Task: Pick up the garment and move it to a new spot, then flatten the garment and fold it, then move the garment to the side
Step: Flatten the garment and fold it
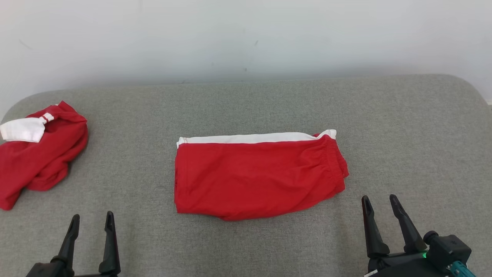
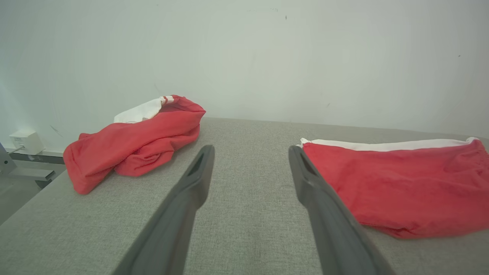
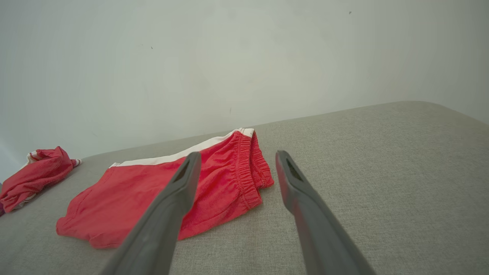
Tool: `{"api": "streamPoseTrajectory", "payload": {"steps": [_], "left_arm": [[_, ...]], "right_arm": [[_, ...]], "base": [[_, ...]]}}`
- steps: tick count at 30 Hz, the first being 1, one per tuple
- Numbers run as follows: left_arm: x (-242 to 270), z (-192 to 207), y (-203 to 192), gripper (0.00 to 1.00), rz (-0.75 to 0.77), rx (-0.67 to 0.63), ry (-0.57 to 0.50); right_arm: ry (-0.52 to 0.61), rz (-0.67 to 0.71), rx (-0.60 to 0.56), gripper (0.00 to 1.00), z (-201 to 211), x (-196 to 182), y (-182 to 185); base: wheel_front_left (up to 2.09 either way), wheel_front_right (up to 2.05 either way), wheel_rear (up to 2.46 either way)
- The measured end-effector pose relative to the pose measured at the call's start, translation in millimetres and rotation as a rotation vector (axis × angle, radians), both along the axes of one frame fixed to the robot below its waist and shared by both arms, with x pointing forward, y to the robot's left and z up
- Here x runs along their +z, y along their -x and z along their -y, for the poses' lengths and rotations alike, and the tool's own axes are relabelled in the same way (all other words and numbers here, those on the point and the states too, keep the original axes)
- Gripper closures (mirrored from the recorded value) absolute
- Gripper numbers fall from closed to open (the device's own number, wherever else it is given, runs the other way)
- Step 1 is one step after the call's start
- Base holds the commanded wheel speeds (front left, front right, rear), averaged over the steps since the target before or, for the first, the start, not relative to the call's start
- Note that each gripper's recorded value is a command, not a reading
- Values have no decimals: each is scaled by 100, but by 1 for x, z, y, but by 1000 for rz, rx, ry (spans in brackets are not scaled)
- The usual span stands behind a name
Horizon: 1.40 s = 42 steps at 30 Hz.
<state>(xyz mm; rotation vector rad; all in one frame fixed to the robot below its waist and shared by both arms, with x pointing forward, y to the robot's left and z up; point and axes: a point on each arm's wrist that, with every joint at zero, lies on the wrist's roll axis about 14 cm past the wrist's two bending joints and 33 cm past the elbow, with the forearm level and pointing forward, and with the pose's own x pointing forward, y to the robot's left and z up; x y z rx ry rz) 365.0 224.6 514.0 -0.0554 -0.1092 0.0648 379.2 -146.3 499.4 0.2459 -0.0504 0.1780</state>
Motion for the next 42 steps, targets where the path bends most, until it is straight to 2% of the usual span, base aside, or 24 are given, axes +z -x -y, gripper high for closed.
{"api": "streamPoseTrajectory", "payload": {"steps": [17, 25, 29, 36, 42], "left_arm": [[-6, 1, 1, 0, -17, 1, 5], [-6, 6, -3, 0, -15, -6, 8], [-8, 4, -6, 0, -24, -2, 12], [-14, -1, -9, 0, -43, 14, 16], [-20, -6, -10, 0, -61, 31, 23]], "right_arm": [[27, -31, 9, 0, 1, -10, -2], [117, -4, 62, 0, -5, 5, -43], [181, -43, 93, 0, -8, 1, -69], [267, -165, 130, 0, -9, -29, -105], [294, -315, 155, 0, -13, -72, -118]], "base": [[0, 0, 0], [0, 0, 0], [0, 0, 0], [0, 0, 0], [0, 0, 0]]}}
